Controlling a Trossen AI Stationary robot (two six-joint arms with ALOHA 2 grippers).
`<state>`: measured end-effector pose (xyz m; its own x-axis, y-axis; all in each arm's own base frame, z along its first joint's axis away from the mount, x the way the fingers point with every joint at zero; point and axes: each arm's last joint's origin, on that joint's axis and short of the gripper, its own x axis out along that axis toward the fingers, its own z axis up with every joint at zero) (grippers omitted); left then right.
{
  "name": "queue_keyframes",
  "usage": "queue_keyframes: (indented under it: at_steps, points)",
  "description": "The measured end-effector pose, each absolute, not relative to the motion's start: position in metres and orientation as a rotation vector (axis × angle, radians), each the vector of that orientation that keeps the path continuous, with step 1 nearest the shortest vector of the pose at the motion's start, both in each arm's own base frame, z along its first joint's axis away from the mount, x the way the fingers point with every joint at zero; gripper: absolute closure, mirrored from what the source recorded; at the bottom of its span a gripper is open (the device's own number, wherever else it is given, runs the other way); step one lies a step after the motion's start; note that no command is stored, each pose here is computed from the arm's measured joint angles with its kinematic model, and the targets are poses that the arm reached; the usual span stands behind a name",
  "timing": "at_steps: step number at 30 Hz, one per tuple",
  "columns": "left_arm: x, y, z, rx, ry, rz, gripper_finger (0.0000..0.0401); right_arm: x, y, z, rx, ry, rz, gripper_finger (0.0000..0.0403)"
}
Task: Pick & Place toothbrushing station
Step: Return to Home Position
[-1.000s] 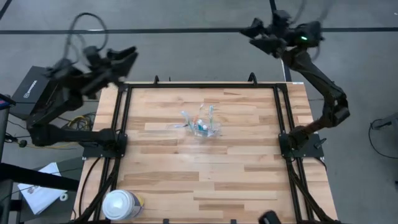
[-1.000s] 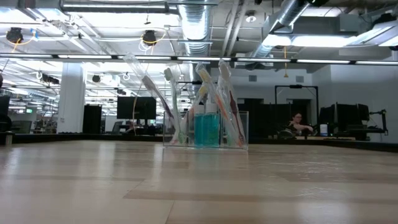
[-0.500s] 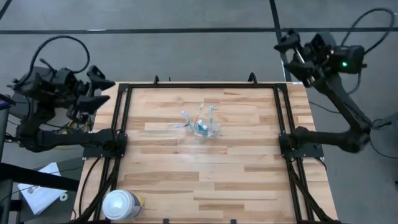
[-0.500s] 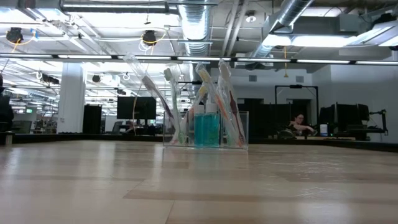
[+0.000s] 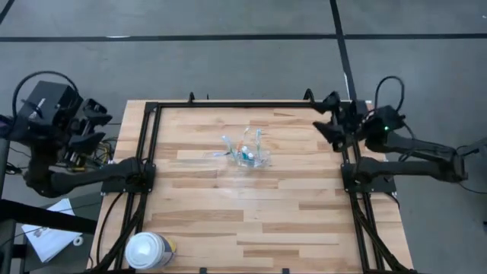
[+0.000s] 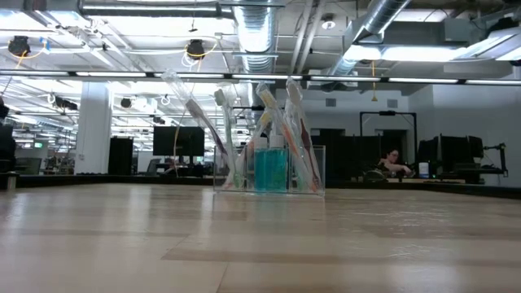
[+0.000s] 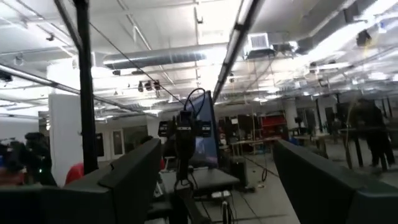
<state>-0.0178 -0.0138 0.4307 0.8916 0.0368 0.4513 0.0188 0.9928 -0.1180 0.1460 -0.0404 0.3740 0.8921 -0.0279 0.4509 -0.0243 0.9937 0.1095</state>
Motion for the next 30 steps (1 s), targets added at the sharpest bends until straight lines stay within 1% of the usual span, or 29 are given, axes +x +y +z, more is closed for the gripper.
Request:
queue_keyframes:
  at_steps: [3, 8, 9, 11, 13, 15, 19, 22, 25, 30]
  points:
    - [-0.029, -0.017, 0.408, -0.122, -0.492, 0.015, 0.0171, 0.149, -0.035, 0.353, 0.149, -0.418, -0.01, 0.0101]
    - [-0.042, -0.022, 0.378, -0.11, -0.524, 0.006, 0.017, 0.138, -0.03, 0.336, 0.167, -0.39, -0.02, 0.0101]
    - [-0.04, -0.021, 0.377, -0.112, -0.523, 0.005, 0.0169, 0.135, -0.029, 0.329, 0.174, -0.37, -0.025, 0.0101]
    - [-0.038, -0.021, 0.369, -0.147, -0.406, 0.007, 0.0169, 0.127, -0.028, 0.318, 0.185, -0.366, -0.05, 0.0101]
    - [-0.038, -0.021, 0.374, -0.144, -0.409, 0.018, 0.0171, 0.118, -0.025, 0.308, 0.186, -0.391, -0.047, 0.0101]
    - [-0.036, -0.02, 0.366, -0.158, -0.376, 0.042, 0.0172, 0.106, -0.021, 0.3, 0.174, -0.452, -0.039, 0.0101]
    - [-0.036, -0.02, 0.367, -0.127, -0.395, 0.055, 0.0173, 0.089, -0.015, 0.282, 0.169, -0.516, -0.012, 0.0101]
    - [-0.027, -0.017, 0.358, -0.135, -0.351, 0.075, 0.0174, 0.084, -0.013, 0.262, 0.173, -0.524, 0.003, 0.0101]
    - [-0.015, -0.013, 0.346, -0.149, -0.3, 0.095, 0.0173, 0.079, -0.012, 0.244, 0.189, -0.554, -0.033, 0.0101]
    - [0.007, -0.004, 0.328, -0.163, -0.286, 0.123, 0.017, 0.081, -0.013, 0.22, 0.233, -0.586, -0.062, 0.0101]
